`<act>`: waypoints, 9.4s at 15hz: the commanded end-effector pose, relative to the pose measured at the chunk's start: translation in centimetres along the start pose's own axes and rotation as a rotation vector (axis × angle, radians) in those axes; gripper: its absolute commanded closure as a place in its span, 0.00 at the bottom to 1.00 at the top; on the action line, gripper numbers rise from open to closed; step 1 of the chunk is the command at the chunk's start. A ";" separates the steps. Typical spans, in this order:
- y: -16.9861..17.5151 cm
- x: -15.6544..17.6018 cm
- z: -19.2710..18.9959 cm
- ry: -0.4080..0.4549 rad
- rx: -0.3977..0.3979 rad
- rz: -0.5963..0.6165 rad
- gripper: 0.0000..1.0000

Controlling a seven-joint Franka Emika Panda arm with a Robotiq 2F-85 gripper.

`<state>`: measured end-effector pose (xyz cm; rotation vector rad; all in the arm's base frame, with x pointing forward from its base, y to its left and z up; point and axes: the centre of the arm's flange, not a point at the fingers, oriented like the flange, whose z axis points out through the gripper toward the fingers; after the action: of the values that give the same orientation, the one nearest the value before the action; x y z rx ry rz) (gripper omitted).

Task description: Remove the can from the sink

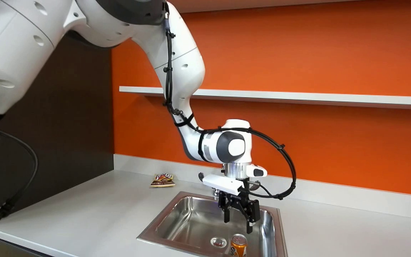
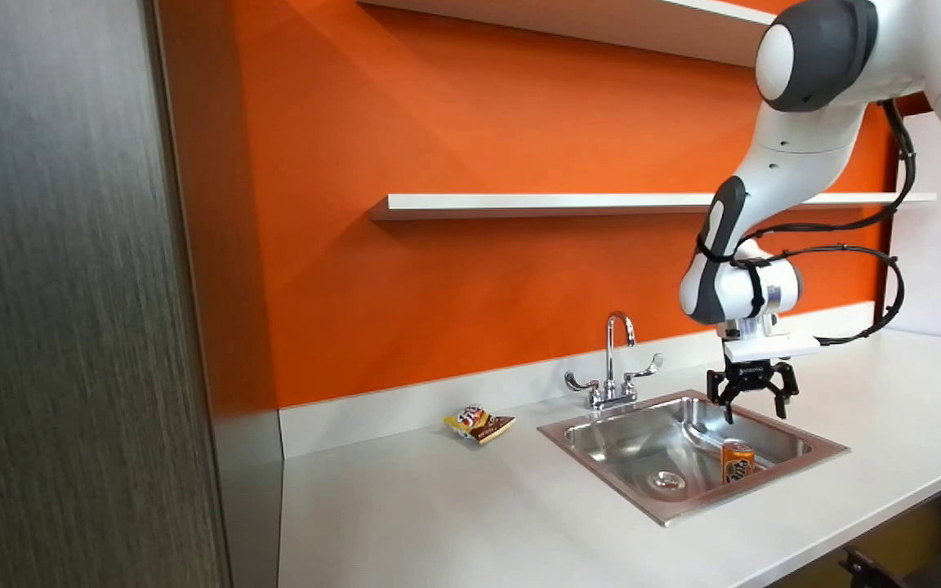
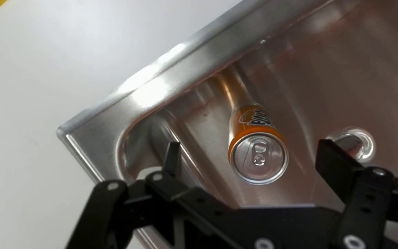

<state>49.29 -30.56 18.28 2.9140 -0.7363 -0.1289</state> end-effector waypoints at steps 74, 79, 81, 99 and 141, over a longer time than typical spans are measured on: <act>-11.8 -7.4 -11.0 0.142 0.034 -0.288 0.61; -17.6 -9.0 -12.4 0.167 0.017 -0.430 0.61; -20.0 -9.6 -12.8 0.177 0.013 -0.486 0.61; -31.6 -14.9 -8.1 0.125 -0.012 -0.762 0.61; -24.0 -22.7 -15.0 0.092 0.036 -0.545 0.00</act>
<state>42.29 2.85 30.62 3.0475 0.0836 -0.0327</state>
